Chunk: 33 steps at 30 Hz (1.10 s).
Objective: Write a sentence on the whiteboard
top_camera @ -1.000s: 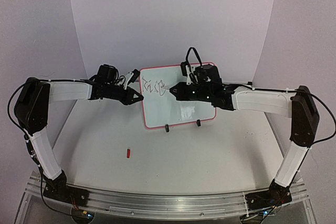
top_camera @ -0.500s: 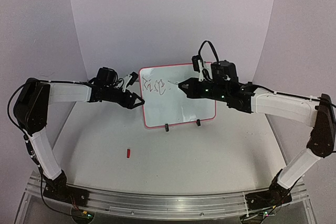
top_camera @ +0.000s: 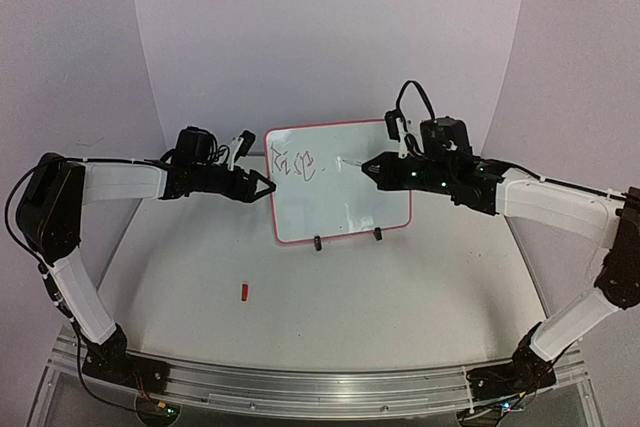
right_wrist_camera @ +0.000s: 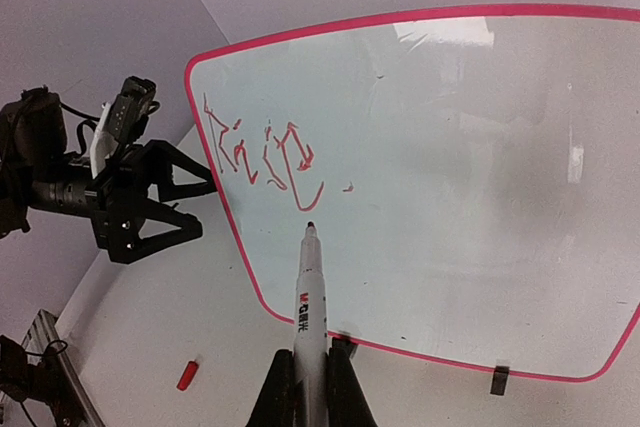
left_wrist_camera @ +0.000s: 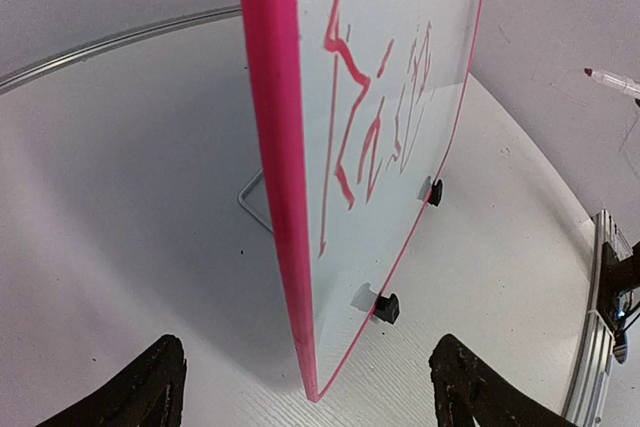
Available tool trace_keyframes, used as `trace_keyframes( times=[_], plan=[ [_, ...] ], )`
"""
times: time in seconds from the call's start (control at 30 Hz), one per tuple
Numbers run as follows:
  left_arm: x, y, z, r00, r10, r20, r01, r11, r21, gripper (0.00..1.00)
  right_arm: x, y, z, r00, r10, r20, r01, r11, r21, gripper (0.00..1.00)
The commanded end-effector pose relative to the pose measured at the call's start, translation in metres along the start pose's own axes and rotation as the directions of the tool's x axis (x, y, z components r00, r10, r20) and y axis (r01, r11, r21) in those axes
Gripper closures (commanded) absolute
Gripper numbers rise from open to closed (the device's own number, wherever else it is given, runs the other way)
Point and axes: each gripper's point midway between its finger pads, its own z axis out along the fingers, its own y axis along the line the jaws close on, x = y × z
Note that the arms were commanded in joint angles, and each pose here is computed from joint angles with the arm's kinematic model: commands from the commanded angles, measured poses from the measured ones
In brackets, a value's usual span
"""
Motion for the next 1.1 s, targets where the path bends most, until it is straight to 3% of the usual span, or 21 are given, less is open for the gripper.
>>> trace_keyframes(
  times=[0.0,0.37,0.83,1.07],
  plan=[
    [-0.029,-0.005,-0.015,0.995,-0.037,0.094,0.034,0.999,0.026,0.16,-0.011,-0.009,-0.013,1.000,-0.007,0.020,0.008,1.000,-0.025,1.00],
    [-0.031,0.008,-0.011,0.989,-0.094,0.110,0.092,0.995,0.025,0.18,-0.029,-0.019,0.005,0.999,-0.028,0.021,0.029,0.998,-0.056,1.00],
    [-0.032,0.003,-0.003,0.992,-0.070,0.100,0.061,0.994,0.091,0.36,-0.035,-0.022,0.048,1.000,-0.021,0.012,0.022,0.997,-0.070,1.00],
    [-0.034,0.005,0.006,0.995,-0.053,0.087,0.044,0.994,0.103,0.50,-0.034,-0.026,0.062,1.000,-0.010,0.006,0.010,0.998,-0.062,1.00]
  ],
)
